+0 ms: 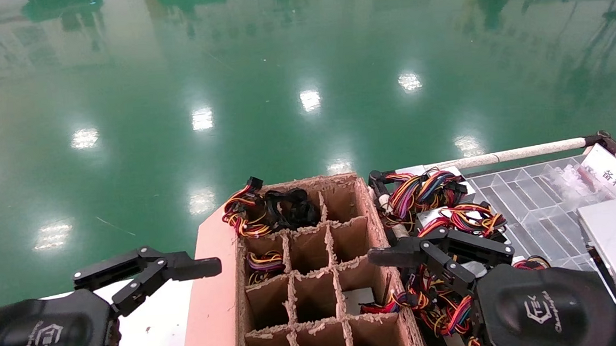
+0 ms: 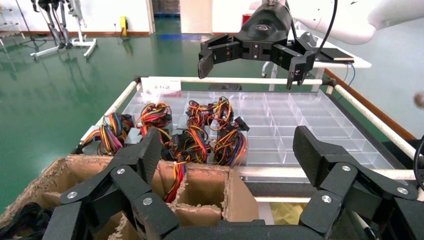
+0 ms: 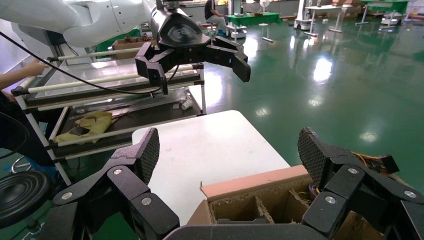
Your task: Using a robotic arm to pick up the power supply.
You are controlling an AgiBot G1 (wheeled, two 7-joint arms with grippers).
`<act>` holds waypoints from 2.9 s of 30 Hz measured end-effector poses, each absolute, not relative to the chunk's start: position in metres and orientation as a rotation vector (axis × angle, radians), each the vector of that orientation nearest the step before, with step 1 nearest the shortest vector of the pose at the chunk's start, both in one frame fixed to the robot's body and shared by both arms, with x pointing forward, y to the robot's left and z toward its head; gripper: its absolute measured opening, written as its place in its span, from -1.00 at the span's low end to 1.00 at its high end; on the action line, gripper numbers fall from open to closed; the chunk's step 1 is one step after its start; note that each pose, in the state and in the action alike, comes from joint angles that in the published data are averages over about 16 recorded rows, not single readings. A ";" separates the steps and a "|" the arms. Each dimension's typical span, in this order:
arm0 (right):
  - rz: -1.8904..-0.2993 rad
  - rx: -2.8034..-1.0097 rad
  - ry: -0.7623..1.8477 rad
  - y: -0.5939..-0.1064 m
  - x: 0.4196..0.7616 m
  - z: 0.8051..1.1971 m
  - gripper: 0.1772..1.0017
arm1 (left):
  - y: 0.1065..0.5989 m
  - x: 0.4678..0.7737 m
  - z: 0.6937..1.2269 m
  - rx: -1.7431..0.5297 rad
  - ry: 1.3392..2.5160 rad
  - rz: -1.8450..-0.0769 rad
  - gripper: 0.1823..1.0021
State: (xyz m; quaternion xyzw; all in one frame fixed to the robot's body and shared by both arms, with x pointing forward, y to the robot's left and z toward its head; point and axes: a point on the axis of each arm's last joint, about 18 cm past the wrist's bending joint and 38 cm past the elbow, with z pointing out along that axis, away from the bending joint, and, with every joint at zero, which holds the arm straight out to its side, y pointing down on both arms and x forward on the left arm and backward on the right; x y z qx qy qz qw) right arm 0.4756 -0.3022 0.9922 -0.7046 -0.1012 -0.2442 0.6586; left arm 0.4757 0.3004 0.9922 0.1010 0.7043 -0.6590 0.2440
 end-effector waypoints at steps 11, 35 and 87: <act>-0.553 -1.595 -0.229 -0.302 0.476 0.992 1.00 | 0.300 0.476 0.992 0.276 1.924 -1.800 0.66; -0.648 -1.843 -0.035 -0.330 0.518 0.969 1.00 | 0.300 0.476 0.992 0.276 1.924 -1.800 -0.59; -0.719 -2.130 0.007 -0.339 0.623 0.946 -0.36 | 0.301 0.476 0.992 0.276 1.924 -1.800 -0.13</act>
